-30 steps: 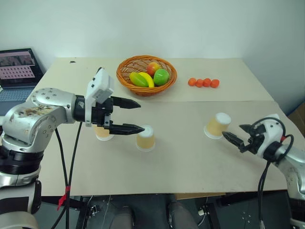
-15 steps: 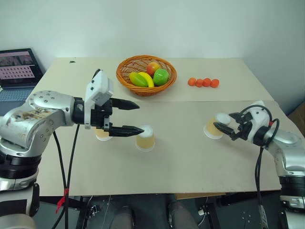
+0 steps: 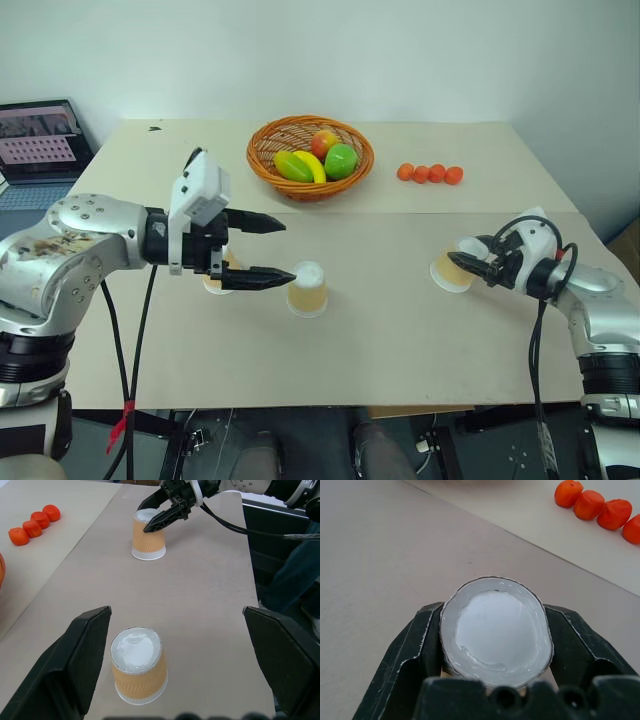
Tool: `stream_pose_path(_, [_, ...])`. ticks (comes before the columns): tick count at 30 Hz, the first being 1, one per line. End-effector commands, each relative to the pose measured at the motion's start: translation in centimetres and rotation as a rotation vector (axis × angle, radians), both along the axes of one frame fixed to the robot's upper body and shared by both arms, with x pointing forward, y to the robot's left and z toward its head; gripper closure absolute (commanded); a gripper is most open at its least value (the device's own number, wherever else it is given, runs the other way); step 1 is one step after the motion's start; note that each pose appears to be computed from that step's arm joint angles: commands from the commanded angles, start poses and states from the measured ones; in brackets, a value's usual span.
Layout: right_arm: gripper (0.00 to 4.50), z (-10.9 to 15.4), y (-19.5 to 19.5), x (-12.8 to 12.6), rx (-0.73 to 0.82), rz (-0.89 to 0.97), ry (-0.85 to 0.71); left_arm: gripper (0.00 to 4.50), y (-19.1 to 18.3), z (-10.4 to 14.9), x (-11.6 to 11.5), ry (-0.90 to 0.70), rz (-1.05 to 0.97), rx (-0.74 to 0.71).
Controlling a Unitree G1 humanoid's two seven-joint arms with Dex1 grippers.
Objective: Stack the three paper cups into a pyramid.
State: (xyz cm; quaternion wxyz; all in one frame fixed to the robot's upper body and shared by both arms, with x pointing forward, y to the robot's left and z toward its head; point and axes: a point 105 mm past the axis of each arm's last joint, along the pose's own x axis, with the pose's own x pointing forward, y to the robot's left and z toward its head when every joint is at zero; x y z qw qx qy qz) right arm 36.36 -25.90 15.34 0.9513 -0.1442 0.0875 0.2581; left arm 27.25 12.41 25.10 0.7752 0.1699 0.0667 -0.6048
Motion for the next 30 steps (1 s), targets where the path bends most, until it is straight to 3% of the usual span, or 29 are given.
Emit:
stream_pose_path(1, [1.88,3.8,2.0,-0.5,-0.031,0.092,-0.094,0.0,0.2,1.2,-0.3,-0.051,0.002,-0.006])
stream_pose_path(6, [1.88,6.4,7.7,-2.7,-0.08,0.311,-0.106,0.0,0.4,0.7,-0.2,-0.048,0.003,0.026])
stream_pose_path(11, [1.88,6.0,11.5,-3.9,-0.109,0.43,-0.083,0.0,0.2,0.5,0.0,-0.06,-0.002,0.03])
stream_pose_path(14, [1.88,4.1,14.0,-4.9,-0.134,0.521,-0.043,0.0,0.0,0.7,0.0,-0.067,-0.006,0.028])
stream_pose_path(30, [1.88,0.7,16.6,-3.7,-0.101,0.573,0.011,0.0,-0.5,1.0,-0.1,-0.084,-0.015,0.024])
